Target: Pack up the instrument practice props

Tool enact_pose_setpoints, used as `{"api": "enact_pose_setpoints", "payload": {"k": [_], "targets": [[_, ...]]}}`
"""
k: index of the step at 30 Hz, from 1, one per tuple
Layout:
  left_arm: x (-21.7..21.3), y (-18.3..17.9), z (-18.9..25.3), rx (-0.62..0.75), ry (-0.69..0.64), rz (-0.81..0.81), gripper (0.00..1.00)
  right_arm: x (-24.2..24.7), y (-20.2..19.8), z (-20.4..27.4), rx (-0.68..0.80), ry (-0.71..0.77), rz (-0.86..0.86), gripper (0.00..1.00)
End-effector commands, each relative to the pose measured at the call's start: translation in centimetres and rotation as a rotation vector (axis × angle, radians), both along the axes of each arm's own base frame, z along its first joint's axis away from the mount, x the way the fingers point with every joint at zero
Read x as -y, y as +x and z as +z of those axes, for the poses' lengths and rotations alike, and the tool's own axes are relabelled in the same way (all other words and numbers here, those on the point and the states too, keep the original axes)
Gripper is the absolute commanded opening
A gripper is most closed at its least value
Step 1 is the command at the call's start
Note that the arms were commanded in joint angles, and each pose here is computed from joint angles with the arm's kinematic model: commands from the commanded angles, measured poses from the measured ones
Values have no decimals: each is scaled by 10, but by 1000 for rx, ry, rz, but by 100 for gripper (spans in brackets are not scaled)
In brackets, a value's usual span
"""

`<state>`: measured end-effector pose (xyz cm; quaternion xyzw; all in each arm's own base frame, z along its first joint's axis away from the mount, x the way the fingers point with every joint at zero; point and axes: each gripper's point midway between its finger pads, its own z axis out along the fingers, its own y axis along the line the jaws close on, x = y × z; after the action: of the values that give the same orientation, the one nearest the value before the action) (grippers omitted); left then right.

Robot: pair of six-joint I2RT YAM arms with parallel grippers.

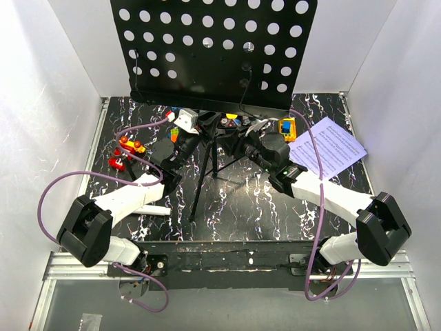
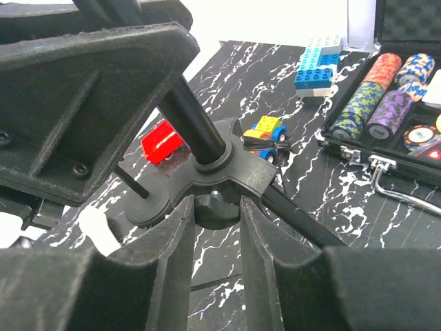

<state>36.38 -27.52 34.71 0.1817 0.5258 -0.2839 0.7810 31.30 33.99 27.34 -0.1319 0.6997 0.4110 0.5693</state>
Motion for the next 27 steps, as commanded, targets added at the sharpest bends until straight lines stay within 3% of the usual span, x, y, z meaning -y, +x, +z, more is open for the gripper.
{"api": "enact_pose_setpoints", "payload": {"k": [1,18,22,27], "targets": [[5,-14,5,2,9,-59,0,-10,-3,24,191,-43,21,1],[4,-12,-8,-32,19,-51,0,-14,-16,11,1084,-768,-197,1],[3,-11,-13,-41,17,-43,0,-13,-23,4,1166,-852,-183,1],[4,-8,-17,-49,18,-39,0,-1,-23,17,1101,-803,-226,1]]}}
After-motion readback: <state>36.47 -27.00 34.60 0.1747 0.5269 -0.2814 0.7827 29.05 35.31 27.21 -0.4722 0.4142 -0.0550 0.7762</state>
